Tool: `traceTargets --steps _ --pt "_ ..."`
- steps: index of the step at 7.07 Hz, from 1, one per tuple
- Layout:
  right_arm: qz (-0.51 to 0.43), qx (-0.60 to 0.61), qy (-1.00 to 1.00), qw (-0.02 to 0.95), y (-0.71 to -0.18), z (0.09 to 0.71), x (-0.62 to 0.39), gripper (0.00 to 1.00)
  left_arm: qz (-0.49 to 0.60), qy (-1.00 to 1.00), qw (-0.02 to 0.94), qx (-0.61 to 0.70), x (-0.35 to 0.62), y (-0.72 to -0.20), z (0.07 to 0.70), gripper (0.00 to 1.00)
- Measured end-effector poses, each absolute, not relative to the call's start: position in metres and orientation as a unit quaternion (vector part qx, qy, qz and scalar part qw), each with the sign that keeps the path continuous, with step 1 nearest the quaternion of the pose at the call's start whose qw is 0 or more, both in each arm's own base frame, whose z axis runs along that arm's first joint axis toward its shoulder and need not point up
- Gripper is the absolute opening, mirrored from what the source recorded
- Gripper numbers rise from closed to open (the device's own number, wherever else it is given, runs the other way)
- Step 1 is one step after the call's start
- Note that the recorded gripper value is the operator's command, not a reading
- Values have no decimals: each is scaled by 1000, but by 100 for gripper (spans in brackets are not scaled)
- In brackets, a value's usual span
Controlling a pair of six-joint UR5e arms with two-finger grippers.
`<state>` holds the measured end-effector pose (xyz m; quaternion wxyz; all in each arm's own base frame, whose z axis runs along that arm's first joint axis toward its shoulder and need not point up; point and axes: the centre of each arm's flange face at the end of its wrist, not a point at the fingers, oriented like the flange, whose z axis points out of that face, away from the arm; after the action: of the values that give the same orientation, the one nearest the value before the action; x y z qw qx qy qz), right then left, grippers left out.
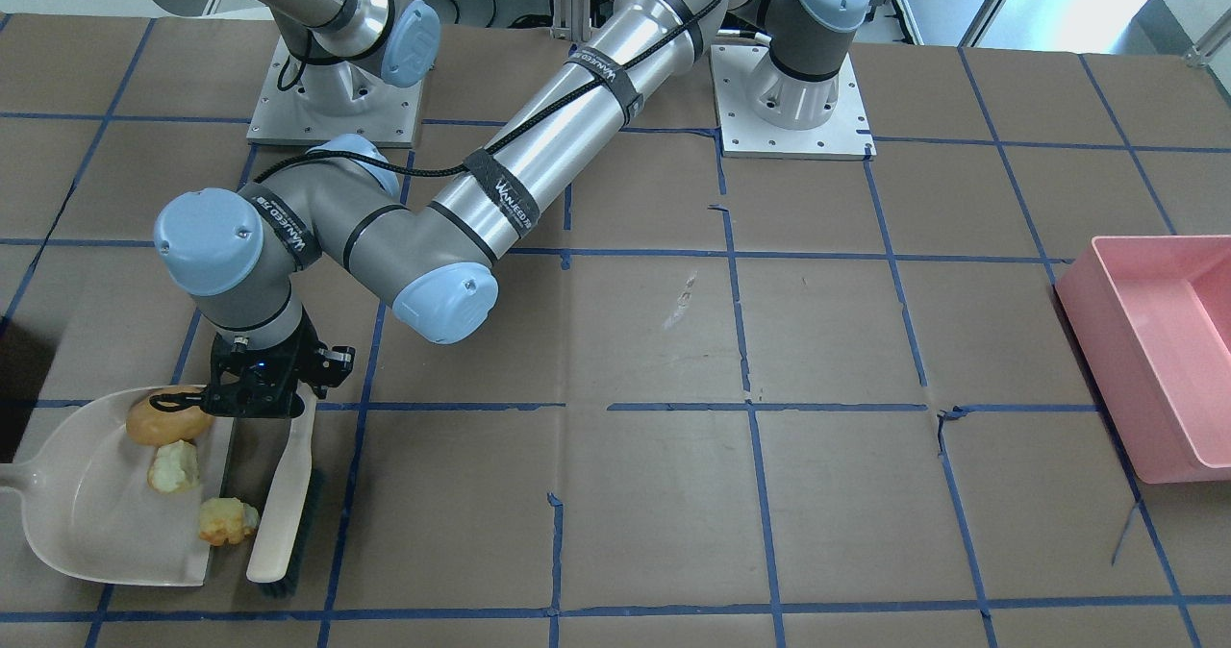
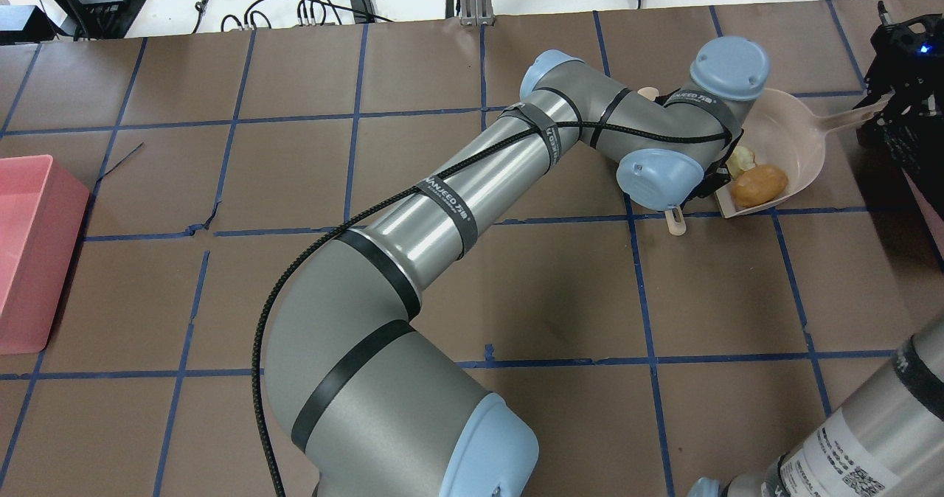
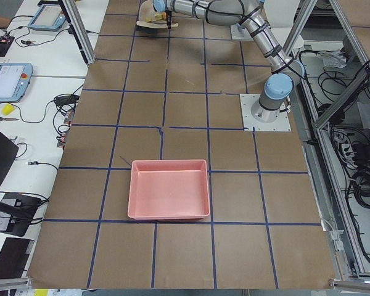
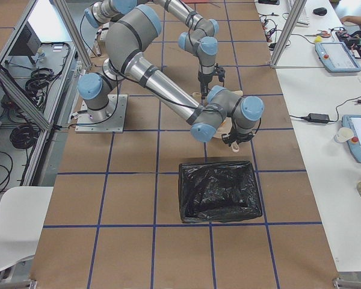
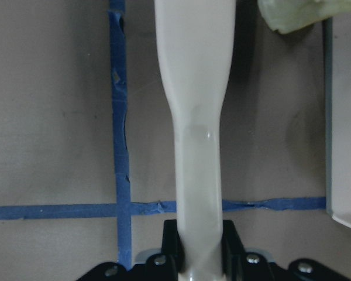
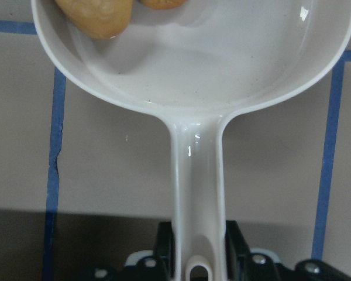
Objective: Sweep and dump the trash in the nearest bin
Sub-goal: 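Sweep the bread pieces into the dustpan with the brush in the left gripper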
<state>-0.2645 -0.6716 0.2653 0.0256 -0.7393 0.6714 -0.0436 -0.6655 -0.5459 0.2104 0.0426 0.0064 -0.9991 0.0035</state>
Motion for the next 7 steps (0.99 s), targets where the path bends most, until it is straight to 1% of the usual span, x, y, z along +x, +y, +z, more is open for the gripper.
traceTargets --steps 7 --pt "-52 -737 673 33 -674 264 -253 1 29 -998 52 -20 -717 -492 240 1"
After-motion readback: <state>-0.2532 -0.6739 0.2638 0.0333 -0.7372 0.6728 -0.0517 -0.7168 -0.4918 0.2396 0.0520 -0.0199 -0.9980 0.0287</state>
